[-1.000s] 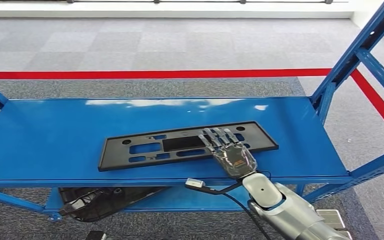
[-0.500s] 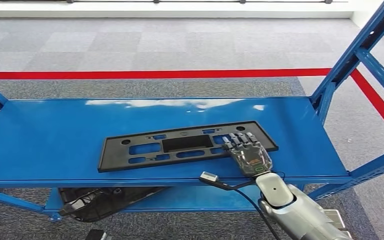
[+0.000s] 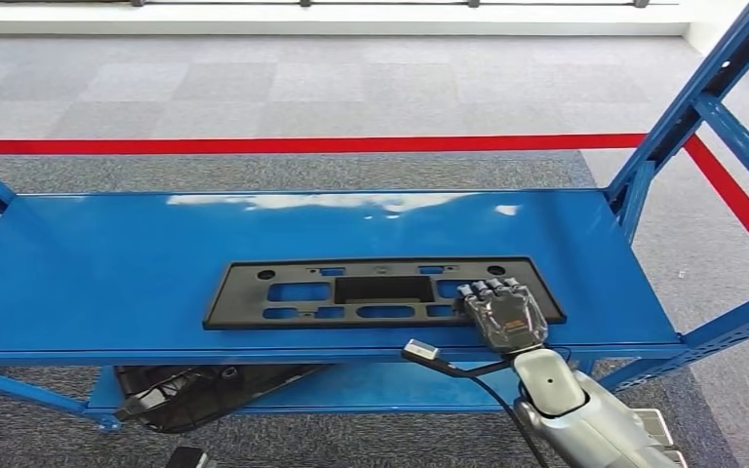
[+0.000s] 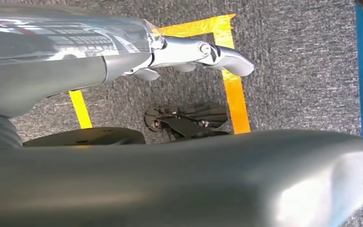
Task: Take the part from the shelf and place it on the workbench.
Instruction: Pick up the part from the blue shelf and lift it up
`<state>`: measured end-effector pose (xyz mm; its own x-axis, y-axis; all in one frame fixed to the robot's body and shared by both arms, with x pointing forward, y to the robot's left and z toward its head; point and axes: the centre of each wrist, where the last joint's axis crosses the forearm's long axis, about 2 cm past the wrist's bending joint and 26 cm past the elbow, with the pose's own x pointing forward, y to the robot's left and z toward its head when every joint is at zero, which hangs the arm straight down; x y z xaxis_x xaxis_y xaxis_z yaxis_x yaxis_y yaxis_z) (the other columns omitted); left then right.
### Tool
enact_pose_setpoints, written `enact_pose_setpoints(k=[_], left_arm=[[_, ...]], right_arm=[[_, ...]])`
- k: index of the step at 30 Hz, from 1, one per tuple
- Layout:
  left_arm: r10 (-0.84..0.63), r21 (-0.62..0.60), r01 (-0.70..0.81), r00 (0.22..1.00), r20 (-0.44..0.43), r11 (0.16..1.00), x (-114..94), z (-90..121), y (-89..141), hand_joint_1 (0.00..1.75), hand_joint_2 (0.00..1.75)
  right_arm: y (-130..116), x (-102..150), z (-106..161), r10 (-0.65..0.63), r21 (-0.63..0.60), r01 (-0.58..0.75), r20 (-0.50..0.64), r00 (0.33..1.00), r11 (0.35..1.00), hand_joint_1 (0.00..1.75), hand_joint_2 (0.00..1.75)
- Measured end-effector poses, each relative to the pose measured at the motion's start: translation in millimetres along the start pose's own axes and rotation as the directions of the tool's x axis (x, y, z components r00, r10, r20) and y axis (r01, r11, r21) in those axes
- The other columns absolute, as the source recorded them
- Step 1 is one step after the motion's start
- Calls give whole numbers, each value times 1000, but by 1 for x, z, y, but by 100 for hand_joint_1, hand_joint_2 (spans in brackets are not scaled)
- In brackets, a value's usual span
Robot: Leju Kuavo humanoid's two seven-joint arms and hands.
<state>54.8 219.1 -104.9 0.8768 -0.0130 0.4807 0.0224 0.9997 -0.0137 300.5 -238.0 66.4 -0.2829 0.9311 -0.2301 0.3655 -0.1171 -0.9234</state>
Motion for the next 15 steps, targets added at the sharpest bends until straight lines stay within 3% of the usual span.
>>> enact_pose_setpoints(k=[1,5,15], left_arm=[[-2,0,2,1000,5,1000,0,0,0,0,0],[-22,-8,22,999,34,1000,0,0,0,0,175],[-27,-16,28,999,33,999,-1,0,-1,0,175]], right_arm=[[0,-1,1,0,-5,0,-9,1000,1000,175,175],[0,-3,7,3,-15,-4,-34,999,1000,175,175],[-18,-7,11,-3,-100,0,-28,1000,995,175,175]])
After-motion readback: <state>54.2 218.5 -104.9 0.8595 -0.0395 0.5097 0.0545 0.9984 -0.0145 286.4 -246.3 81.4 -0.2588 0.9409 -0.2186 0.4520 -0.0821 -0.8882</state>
